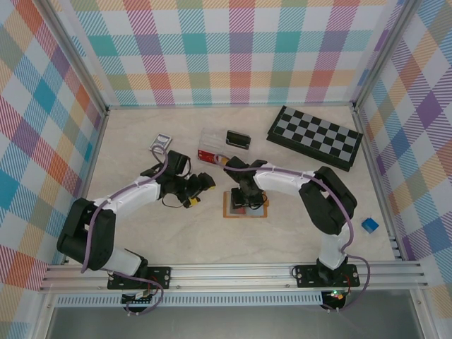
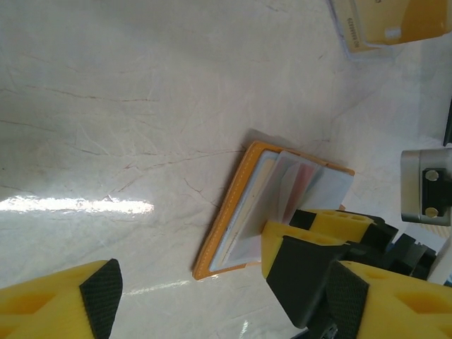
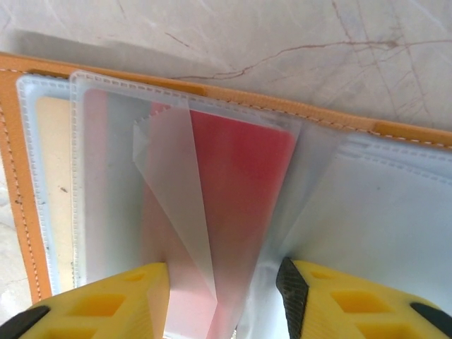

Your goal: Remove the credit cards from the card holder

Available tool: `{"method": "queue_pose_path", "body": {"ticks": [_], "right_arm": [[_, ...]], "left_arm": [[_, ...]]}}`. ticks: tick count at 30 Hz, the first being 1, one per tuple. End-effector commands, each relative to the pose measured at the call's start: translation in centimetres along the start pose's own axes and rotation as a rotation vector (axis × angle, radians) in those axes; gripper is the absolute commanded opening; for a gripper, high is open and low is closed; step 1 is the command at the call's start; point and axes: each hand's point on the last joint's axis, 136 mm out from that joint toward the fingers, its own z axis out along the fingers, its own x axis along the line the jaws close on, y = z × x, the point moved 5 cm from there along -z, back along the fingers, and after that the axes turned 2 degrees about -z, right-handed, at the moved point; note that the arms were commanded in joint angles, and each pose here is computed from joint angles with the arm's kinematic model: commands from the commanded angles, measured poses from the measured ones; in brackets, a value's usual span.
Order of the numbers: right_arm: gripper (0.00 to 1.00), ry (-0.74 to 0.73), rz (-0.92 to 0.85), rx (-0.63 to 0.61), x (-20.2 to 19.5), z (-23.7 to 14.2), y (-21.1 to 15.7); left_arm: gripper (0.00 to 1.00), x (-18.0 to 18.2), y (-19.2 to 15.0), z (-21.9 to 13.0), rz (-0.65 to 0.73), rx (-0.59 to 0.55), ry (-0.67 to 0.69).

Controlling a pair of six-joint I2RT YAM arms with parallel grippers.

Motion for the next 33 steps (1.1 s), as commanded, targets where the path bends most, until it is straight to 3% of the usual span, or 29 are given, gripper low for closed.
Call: {"method": "queue_pose_path", "body": {"ticks": [1, 7, 12, 33], "right_arm": [[0.46, -0.067, 0.021, 0.079, -2.4, 1.8, -1.8], [0.44, -0.02, 0.011, 0.083, -2.8, 1.8, -2.0], [0.41, -0.019, 0.004, 0.096, -2.8, 2.1, -2.2], [0.4, 0.044, -0.002, 0.091, -2.5, 2.1, -2.3]], "left_arm": [[0.7, -1.4, -0.3, 0.5, 0.034, 0.043, -0.046], [0.42, -2.7, -1.3, 2.5, 0.084, 0.094, -0.072], [0.3, -3.4, -2.0, 4.4, 0.113, 0.149, -0.084], [0.25, -3.9, -1.8, 9.1, 0.149, 0.221, -0.046]]}}
